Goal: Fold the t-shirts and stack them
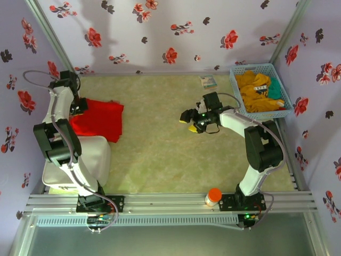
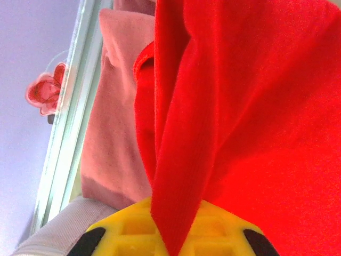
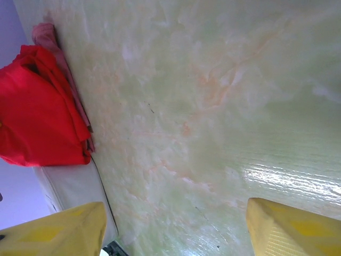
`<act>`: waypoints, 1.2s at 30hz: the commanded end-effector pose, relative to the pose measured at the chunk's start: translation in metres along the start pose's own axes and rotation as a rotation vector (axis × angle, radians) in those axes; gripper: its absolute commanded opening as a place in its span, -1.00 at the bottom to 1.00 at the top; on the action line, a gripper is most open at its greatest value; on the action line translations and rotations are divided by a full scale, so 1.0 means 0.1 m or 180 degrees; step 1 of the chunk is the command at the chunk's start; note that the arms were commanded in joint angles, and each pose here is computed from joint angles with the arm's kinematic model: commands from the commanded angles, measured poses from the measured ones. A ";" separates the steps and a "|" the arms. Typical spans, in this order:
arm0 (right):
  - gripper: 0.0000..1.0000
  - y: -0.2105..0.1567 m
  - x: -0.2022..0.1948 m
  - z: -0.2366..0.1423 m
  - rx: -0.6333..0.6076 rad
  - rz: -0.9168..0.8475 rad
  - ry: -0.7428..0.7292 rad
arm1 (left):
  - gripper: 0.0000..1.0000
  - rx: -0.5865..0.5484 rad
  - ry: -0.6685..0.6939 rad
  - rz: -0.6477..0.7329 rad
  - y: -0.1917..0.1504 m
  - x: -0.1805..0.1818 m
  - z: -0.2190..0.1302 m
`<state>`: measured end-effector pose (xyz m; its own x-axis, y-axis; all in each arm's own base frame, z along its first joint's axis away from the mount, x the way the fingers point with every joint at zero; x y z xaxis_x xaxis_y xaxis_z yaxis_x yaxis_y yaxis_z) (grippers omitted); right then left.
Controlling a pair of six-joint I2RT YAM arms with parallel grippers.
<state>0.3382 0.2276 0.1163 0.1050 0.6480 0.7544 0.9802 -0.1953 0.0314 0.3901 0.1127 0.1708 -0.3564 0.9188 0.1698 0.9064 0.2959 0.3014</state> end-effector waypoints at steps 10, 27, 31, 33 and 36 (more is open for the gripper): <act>0.40 -0.11 -0.04 0.02 0.0116 -0.0092 -0.0006 | 0.65 -0.0048 0.0474 -0.0472 0.11 0.40 0.29; 0.94 0.15 -0.15 -0.93 -0.1033 -0.0983 -0.1492 | 0.99 -0.1288 -0.0282 -0.0282 0.11 -0.25 -0.90; 0.98 0.28 -0.28 -1.35 -0.1682 -0.1060 -0.1990 | 0.99 -0.1566 -0.0768 -0.0144 -0.02 -0.52 -0.97; 0.98 0.34 -0.39 -1.49 -0.1981 -0.1170 -0.2243 | 0.99 -0.1792 -0.0853 0.0050 -0.09 -0.64 -0.93; 0.98 0.36 -0.50 -1.62 -0.2450 -0.1492 -0.2436 | 0.99 -0.2082 -0.0899 0.0250 -0.23 -0.74 -0.82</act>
<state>0.3377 0.1005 0.1914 0.0214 0.9833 0.1809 0.7196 -0.1408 0.6800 0.3678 0.0305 0.2248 -0.2386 0.9711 -0.0040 0.6729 0.1683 0.7203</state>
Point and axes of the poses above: each hand's point on the last joint's axis, 136 mm out from that joint toward the fingers, its own z axis out along the fingers, its own x axis along the line the jaws close on, y = z × x, the point moved 3 cm from there along -z, back along the fingers, and after that the axes turned 2 degrees about -z, right-handed, at the moved point
